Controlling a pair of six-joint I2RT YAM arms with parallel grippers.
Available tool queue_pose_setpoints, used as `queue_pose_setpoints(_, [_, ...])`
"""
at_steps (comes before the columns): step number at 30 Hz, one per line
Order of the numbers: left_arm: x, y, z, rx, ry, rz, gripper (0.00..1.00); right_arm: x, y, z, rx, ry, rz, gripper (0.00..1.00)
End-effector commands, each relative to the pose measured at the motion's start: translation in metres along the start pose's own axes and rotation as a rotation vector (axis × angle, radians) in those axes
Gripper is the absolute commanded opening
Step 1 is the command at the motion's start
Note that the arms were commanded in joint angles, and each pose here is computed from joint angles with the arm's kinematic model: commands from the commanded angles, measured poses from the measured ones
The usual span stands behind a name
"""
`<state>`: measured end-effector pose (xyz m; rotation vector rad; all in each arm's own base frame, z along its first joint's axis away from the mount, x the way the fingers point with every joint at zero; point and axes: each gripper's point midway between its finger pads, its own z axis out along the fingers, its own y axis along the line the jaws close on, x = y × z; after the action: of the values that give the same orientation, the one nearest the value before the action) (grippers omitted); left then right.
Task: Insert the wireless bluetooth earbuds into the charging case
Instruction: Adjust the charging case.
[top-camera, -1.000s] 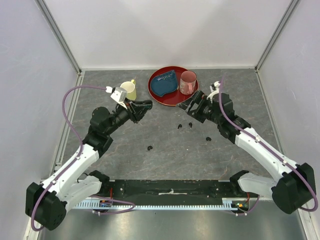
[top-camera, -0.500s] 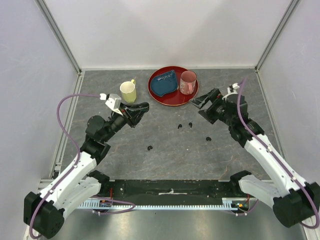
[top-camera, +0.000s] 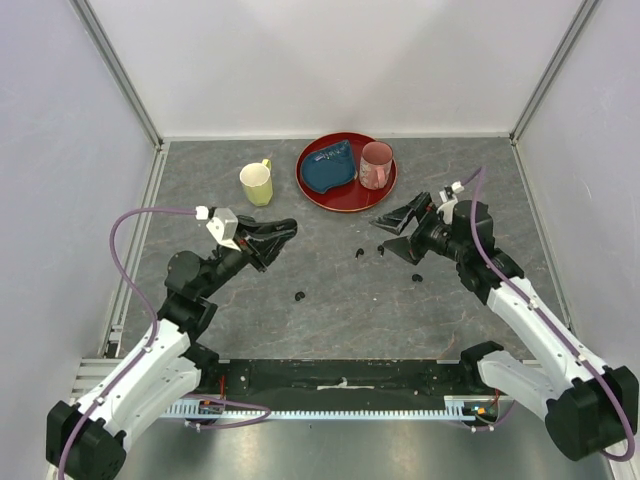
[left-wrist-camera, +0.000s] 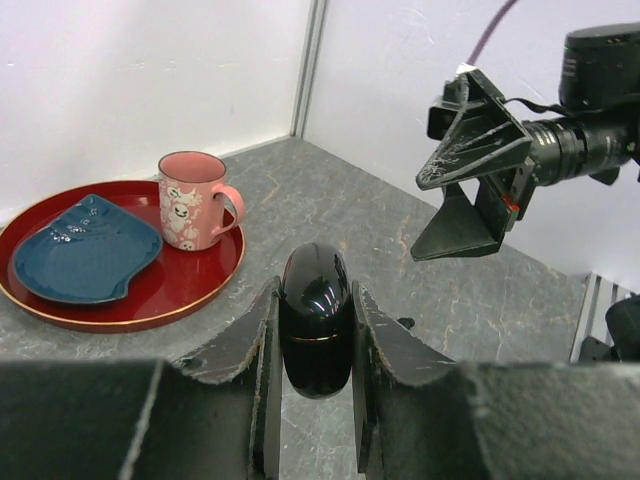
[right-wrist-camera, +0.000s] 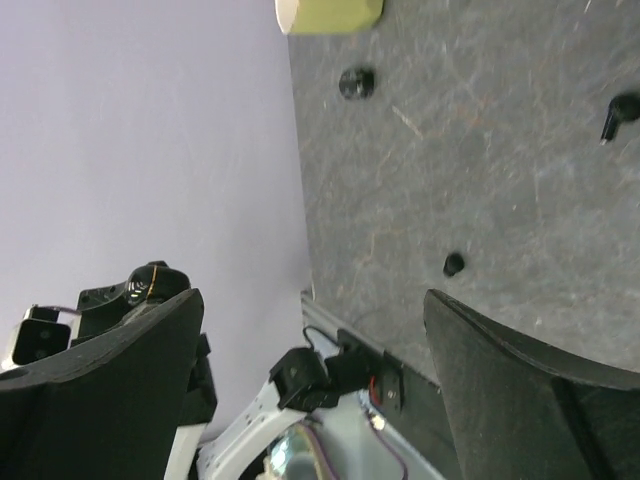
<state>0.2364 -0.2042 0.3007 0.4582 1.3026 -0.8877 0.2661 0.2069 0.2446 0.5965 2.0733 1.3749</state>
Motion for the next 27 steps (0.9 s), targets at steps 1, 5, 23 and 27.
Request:
queue_pose_setpoints(1, [-0.011,-0.014,0.001,0.1,-0.058,0.121,0.02,0.01,0.045,-0.01,-0.131,0.097,0.023,0.98])
queue_pose_setpoints(5, [-0.009,-0.016,0.003,0.125,-0.058,0.135,0.02,0.012,0.045,-0.008,-0.117,0.117,0.079,0.98])
queue_pose_setpoints(23, [-0.01,-0.044,0.02,0.263,-0.086,0.157,0.02,0.062,0.101,0.017,-0.272,0.274,0.267,0.98])
queue_pose_setpoints(27, [-0.008,-0.058,0.028,0.296,-0.083,0.152,0.02,0.076,0.109,0.024,-0.289,0.32,0.278,0.98])
